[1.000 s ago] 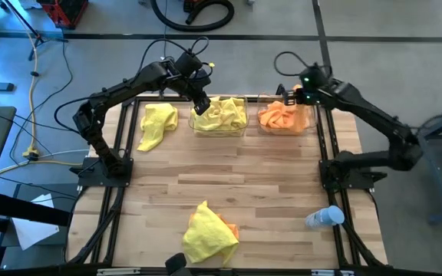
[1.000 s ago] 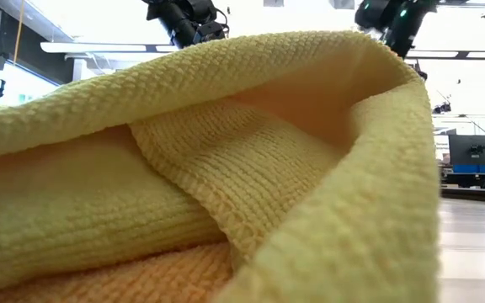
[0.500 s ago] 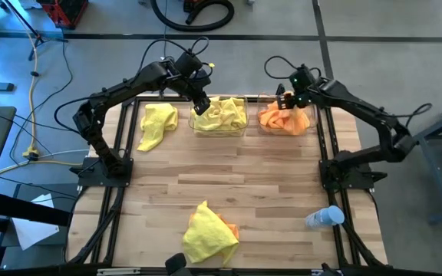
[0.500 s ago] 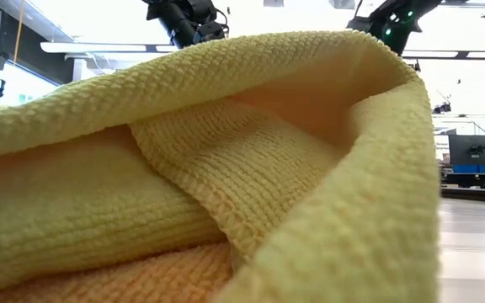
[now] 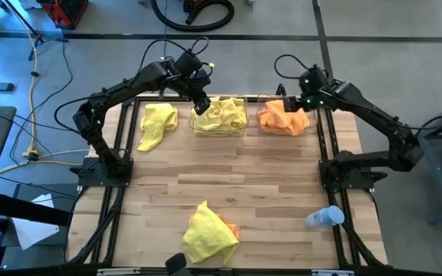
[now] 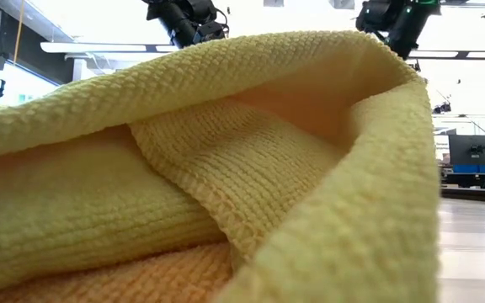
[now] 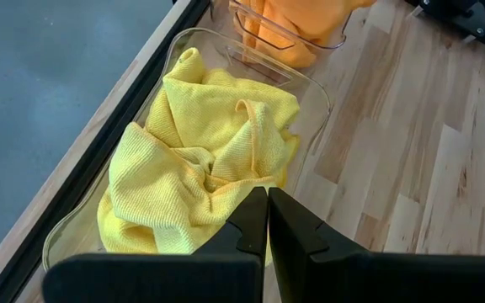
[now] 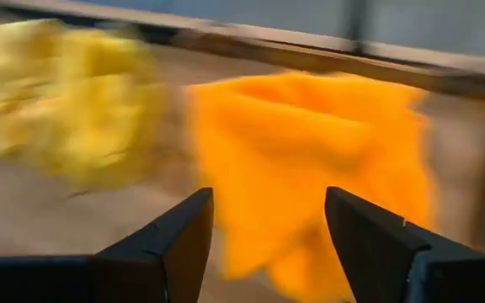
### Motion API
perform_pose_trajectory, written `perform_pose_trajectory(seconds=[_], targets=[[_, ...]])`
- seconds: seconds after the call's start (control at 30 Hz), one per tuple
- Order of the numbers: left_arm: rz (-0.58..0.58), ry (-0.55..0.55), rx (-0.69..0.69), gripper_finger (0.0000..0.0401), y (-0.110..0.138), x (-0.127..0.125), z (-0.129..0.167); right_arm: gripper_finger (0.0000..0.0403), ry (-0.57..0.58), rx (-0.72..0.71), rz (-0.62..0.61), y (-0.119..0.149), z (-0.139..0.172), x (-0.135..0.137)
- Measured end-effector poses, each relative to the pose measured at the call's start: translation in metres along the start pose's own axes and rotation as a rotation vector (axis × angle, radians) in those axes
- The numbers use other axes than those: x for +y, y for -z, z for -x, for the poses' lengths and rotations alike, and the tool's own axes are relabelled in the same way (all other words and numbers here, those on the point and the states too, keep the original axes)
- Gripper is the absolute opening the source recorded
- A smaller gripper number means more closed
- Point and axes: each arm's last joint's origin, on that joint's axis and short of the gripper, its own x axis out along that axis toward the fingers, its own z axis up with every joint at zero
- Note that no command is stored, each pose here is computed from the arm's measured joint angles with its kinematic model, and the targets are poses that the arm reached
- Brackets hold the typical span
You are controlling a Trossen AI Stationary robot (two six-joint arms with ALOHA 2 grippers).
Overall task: Sort microfiber towel by color & place in baskets
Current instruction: Put the orange microfiber cloth into the right transparent bin
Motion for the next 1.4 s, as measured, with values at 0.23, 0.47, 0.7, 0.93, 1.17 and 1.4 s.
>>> perform_pose_trajectory(seconds=[0.23,0.47,0.7,0.93,1.17,1.4], targets=[[0.001,0.0,0.0,0.0001,0.0,0.0,0.0,0.0204,-0.004,0.114,-0.024,0.006,-0.007,0.001],[0.002,0.002,0.0,0.0001,0.0,0.0,0.0,0.0161,0.042,0.224,-0.074,0.01,-0.026,0.005],[-0.001,0.007,-0.002,0.0001,0.0,0.0,0.001,0.0126,0.159,0.324,0.01,0.005,-0.076,0.007],[-0.006,-0.008,-0.072,0.0001,0.0,-0.002,0.03,0.0122,0.295,0.386,0.065,0.004,-0.141,0.004],[0.003,-0.023,-0.123,0.0001,0.001,-0.007,0.052,0.0122,0.32,0.384,0.074,0.005,-0.175,0.003],[0.014,-0.023,-0.101,0.0001,0.005,-0.009,0.056,0.0122,0.305,0.365,0.064,0.003,-0.16,0.004]])
